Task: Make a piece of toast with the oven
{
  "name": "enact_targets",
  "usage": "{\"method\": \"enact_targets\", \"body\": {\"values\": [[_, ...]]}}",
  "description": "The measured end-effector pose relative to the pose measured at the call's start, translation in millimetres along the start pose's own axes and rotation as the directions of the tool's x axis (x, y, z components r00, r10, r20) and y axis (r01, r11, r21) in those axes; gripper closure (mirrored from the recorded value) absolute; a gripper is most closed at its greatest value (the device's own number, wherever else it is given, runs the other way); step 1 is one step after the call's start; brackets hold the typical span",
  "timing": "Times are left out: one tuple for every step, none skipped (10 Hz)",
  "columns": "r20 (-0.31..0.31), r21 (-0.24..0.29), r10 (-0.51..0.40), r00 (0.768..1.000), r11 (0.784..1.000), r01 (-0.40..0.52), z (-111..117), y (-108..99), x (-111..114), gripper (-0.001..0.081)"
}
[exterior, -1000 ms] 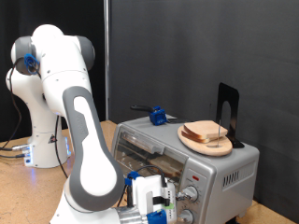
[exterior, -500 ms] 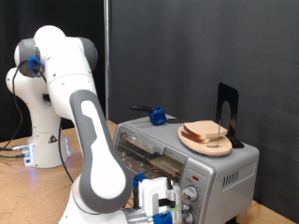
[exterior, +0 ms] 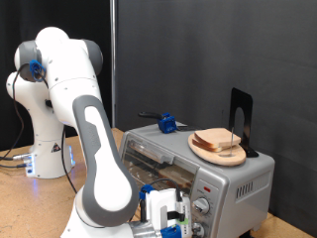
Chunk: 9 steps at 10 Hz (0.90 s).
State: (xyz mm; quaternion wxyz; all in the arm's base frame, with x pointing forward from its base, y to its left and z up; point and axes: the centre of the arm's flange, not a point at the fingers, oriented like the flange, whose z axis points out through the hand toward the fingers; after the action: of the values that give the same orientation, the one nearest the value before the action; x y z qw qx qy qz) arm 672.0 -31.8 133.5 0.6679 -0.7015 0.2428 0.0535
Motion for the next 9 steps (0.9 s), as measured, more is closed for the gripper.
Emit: {"method": "enact_targets", "body": {"values": [[0.002, 0.003, -0.059, 0.998, 0.998, 0.059, 0.0, -0.3, -0.2, 0.0710], [0.004, 0.009, -0.124, 0.992, 0.992, 0.124, -0.1, -0.3, -0.5, 0.0710], [0.007, 0.019, -0.183, 0.983, 0.983, 0.183, -0.3, 0.2, -0.8, 0.0710], [0.008, 0.028, -0.227, 0.974, 0.974, 0.226, -0.6, 0.6, -1.0, 0.0709], [0.008, 0.039, -0.276, 0.961, 0.961, 0.275, -0.9, 1.3, -1.2, 0.0709], [0.007, 0.049, -0.314, 0.950, 0.948, 0.313, -0.9, 2.6, -1.1, 0.0707], [0.004, 0.061, -0.348, 0.938, 0.936, 0.347, -0.8, 3.9, -1.1, 0.0707], [0.002, 0.069, -0.356, 0.934, 0.932, 0.355, -0.7, 5.0, -1.0, 0.0707], [0.000, 0.074, -0.353, 0.936, 0.933, 0.352, -0.6, 5.6, -0.9, 0.0707]]}}
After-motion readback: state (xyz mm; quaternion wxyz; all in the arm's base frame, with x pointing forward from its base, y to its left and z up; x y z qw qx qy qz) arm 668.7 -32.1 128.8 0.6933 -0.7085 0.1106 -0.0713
